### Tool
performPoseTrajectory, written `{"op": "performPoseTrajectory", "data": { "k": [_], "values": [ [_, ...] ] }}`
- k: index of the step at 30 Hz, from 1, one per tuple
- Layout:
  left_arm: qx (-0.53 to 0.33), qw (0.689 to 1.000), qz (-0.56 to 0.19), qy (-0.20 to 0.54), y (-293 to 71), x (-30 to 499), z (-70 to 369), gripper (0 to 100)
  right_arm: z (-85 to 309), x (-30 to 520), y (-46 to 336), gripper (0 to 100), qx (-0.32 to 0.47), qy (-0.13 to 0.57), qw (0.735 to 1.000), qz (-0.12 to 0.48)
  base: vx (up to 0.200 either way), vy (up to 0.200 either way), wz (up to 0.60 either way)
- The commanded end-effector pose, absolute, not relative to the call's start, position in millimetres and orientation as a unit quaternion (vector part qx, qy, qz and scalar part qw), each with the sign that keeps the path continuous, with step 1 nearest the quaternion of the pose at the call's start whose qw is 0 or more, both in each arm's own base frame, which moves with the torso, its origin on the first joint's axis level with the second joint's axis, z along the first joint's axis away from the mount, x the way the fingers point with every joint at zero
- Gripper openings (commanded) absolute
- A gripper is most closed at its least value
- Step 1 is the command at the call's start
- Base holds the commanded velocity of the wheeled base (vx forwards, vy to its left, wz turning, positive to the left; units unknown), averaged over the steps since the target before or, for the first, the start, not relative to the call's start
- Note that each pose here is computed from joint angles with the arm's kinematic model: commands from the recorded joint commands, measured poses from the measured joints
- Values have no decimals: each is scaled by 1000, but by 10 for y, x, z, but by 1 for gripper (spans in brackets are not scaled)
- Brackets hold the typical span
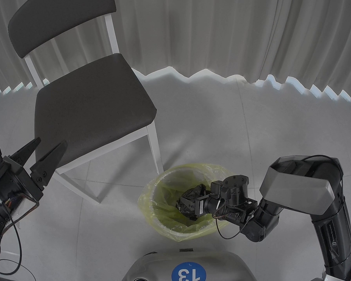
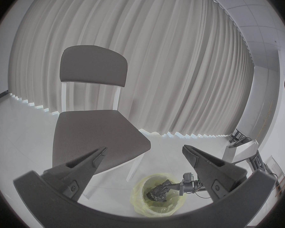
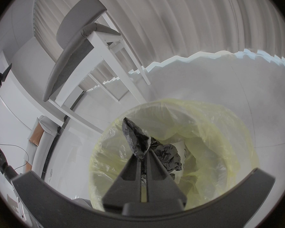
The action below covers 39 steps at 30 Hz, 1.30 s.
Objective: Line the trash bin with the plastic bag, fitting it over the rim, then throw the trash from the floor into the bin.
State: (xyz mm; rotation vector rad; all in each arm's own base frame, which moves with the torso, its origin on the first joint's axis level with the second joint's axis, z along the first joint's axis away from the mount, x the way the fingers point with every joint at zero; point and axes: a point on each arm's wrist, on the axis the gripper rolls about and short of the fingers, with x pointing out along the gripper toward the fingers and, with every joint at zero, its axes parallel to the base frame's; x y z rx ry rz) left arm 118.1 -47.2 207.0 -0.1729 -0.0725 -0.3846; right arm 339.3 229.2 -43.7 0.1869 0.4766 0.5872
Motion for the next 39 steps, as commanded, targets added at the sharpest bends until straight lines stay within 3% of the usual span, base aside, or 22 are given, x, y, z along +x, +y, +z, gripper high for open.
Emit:
{"op": "performPoseTrajectory", "data": {
  "k": [1, 8, 15, 27, 39],
  "values": [
    [-85, 977, -191, -34, -473, 1186, 2064, 100, -398, 3388, 2290, 100, 93, 228, 926, 288, 0, 0, 0],
    [-85, 977, -191, -34, -475, 1189, 2062, 100, -229, 3301, 2307, 100, 97, 211, 925, 299, 0, 0, 0],
    [-85, 977, -190, -33, -474, 1188, 2058, 100, -297, 3143, 2473, 100, 102, 230, 914, 319, 0, 0, 0],
    [-84, 977, -196, -22, -481, 1198, 2012, 100, -106, 3330, 2214, 100, 103, 204, 930, 289, 0, 0, 0],
    [-58, 965, -219, 131, -613, 1448, 1456, 100, 306, 3493, 1797, 100, 93, 194, 946, 242, 0, 0, 0]
  ]
}}
